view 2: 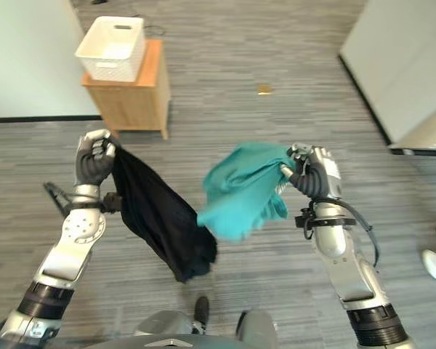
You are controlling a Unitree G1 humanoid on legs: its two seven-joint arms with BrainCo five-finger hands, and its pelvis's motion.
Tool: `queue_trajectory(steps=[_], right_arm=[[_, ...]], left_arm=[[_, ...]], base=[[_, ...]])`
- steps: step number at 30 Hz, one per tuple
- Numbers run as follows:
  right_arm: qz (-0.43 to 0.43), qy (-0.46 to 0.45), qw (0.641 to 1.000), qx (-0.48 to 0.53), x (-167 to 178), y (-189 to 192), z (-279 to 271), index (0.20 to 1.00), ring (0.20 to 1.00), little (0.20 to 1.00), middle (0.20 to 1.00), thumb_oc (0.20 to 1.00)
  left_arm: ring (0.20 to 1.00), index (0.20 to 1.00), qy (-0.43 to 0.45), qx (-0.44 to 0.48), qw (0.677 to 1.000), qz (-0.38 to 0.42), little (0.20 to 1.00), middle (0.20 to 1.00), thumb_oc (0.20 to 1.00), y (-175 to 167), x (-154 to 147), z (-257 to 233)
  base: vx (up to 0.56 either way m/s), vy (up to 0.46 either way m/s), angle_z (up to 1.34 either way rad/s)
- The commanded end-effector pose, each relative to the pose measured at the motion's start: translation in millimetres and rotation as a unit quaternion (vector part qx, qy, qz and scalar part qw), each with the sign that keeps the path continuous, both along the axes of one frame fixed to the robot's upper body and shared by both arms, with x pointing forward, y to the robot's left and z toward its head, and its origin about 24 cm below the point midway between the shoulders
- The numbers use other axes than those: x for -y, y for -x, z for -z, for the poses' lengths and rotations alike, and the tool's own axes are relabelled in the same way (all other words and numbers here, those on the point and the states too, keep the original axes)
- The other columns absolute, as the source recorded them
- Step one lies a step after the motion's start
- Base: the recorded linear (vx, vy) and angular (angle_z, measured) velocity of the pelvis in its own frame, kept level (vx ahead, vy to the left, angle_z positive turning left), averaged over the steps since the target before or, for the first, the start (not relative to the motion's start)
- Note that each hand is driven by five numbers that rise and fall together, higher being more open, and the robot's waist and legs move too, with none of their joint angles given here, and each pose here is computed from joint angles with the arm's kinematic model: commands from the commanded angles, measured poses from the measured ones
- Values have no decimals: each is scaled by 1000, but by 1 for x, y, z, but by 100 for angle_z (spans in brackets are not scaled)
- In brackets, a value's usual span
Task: Pick up bed clothes into laundry basket.
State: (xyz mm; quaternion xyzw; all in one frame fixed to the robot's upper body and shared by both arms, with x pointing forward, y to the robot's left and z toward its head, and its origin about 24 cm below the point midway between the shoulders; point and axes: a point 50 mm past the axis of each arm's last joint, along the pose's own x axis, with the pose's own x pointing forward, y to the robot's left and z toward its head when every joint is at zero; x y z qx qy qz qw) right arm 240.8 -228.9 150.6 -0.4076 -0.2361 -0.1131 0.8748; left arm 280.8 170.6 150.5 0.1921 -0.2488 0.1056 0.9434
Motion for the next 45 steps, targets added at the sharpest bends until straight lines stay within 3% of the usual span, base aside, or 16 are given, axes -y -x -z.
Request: queue_trajectory(steps=[1,8,14,21,30,35,38,42,44,45], right_arm=[[23,5,996,90,9,-2,-33,200,200,200,200,200],[42,34,994,93,5,-9,-34,200,200,200,200,200],[30,47,998,32,2,-14,-10,200,200,200,200,200],[29,30,998,38,-4,-27,-12,200,200,200,200,200],[30,4,988,151,-19,-36,-56,200,200,200,200,200],[57,58,973,216,-23,-33,-82,200,200,200,200,200],[86,109,943,302,-16,-28,-127,200,200,200,200,200],[93,120,934,322,-11,-26,-143,200,200,200,200,200],[132,166,914,346,5,-22,-164,200,200,200,200,200],[142,166,922,320,11,-27,-166,200,200,200,200,200]], left_arm=[[200,200,-43,81,995,26,200,200,200,12,2,-30],[200,200,-50,73,996,13,200,200,200,8,-3,-28],[200,200,-5,36,999,32,200,200,200,12,-2,-11],[200,200,27,14,999,26,200,200,200,19,-12,-2],[200,200,35,0,998,49,200,200,200,19,-1,3],[200,200,35,-6,997,65,200,200,200,20,3,4],[200,200,24,18,997,72,200,200,200,15,10,-6],[200,200,25,22,996,82,200,200,200,15,13,-7],[200,200,21,1,993,117,200,200,200,15,26,2],[200,200,20,-2,992,124,200,200,200,15,25,3]], base=[[575,-135,167],[617,-137,115],[386,-156,-25],[488,0,-71],[513,108,-7],[434,159,-4],[324,-48,113],[206,-170,127],[393,-379,124],[241,-434,154]])
